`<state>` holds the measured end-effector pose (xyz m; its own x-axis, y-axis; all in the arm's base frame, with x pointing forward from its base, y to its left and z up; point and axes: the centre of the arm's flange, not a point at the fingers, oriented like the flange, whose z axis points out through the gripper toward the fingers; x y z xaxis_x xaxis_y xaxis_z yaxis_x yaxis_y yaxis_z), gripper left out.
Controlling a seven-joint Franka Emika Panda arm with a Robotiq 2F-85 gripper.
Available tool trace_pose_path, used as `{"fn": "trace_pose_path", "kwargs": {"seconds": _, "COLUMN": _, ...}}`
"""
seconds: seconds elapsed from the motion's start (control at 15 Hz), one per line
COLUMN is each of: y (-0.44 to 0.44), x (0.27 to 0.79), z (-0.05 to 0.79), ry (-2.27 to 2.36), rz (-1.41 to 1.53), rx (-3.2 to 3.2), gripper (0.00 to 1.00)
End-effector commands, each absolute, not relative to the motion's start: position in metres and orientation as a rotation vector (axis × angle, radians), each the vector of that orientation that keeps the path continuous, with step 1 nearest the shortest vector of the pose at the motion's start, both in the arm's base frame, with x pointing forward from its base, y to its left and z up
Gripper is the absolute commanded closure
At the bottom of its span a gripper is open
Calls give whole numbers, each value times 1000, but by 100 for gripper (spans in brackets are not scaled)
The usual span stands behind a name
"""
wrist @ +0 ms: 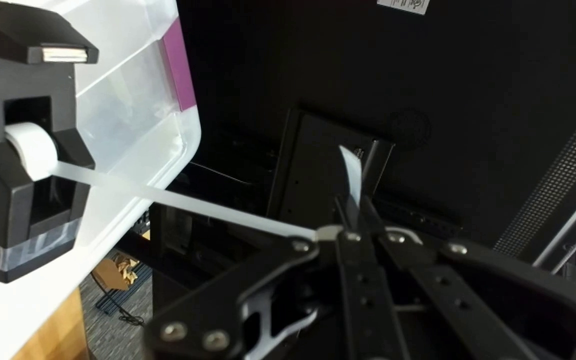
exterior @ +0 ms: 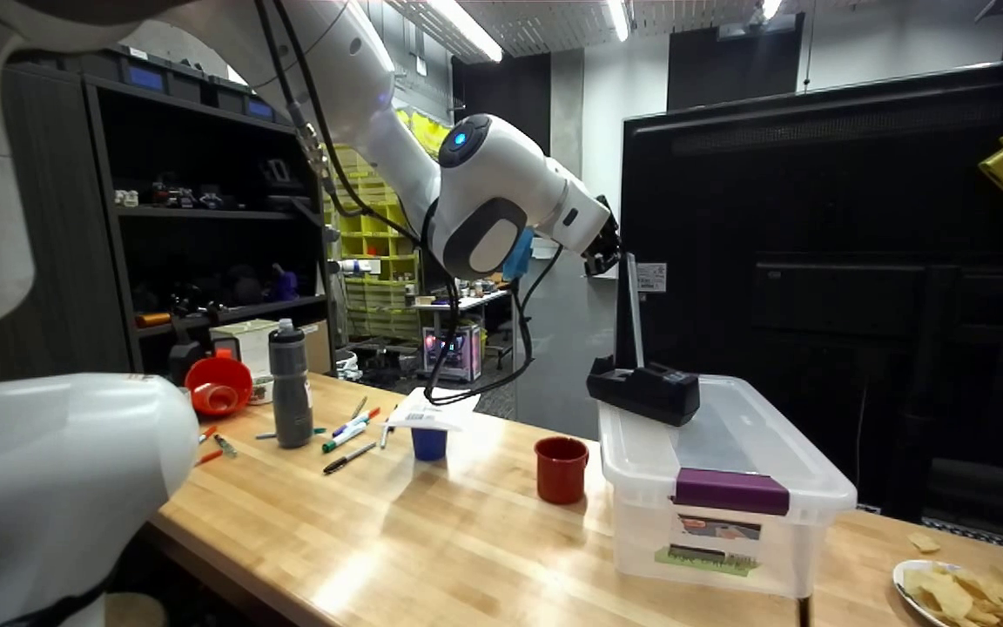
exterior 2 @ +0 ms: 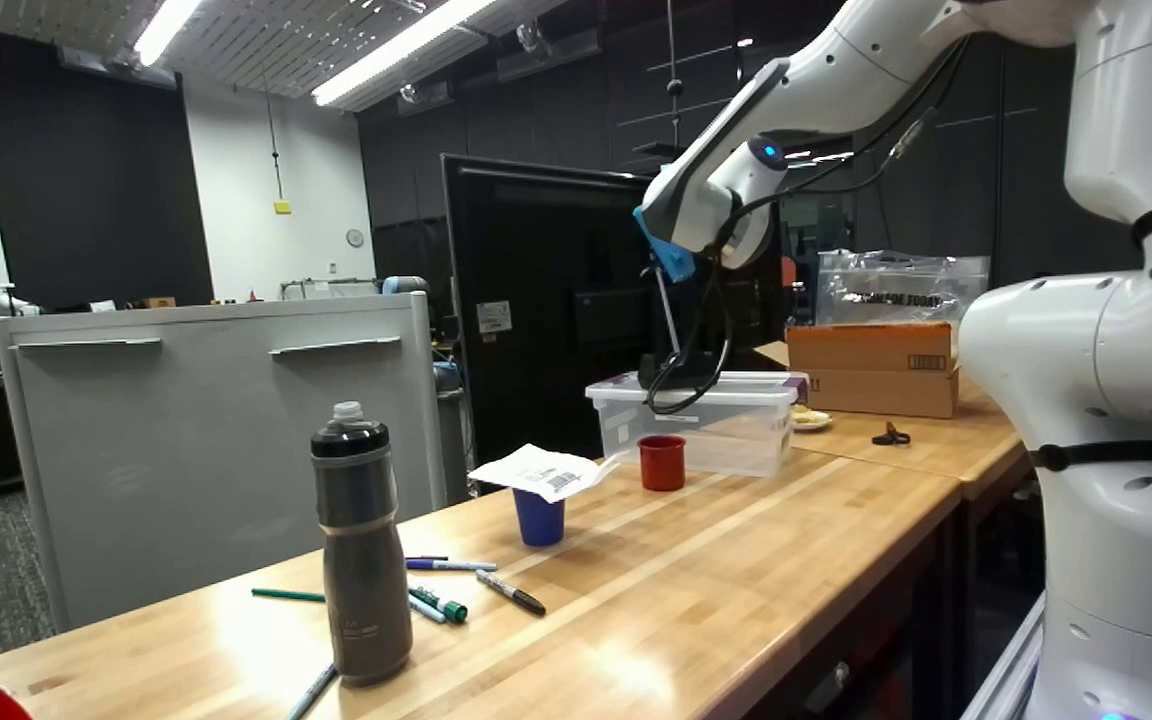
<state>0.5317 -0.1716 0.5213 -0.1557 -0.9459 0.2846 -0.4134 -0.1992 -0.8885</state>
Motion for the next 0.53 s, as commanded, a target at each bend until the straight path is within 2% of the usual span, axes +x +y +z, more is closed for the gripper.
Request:
{"fn": "trace_pose_path", "kwargs": {"seconds": 0.0, "y": -167, "x": 534, "z": 542, "ry": 1538, "rz": -1385, "rx": -1576, "gripper": 100}}
{"fn": "trace_pose_path", "kwargs": {"seconds": 0.47, "y": -155, "x": 545, "z": 533, "ry": 1526, "rz": -1397, "rx": -1632, "gripper": 100}}
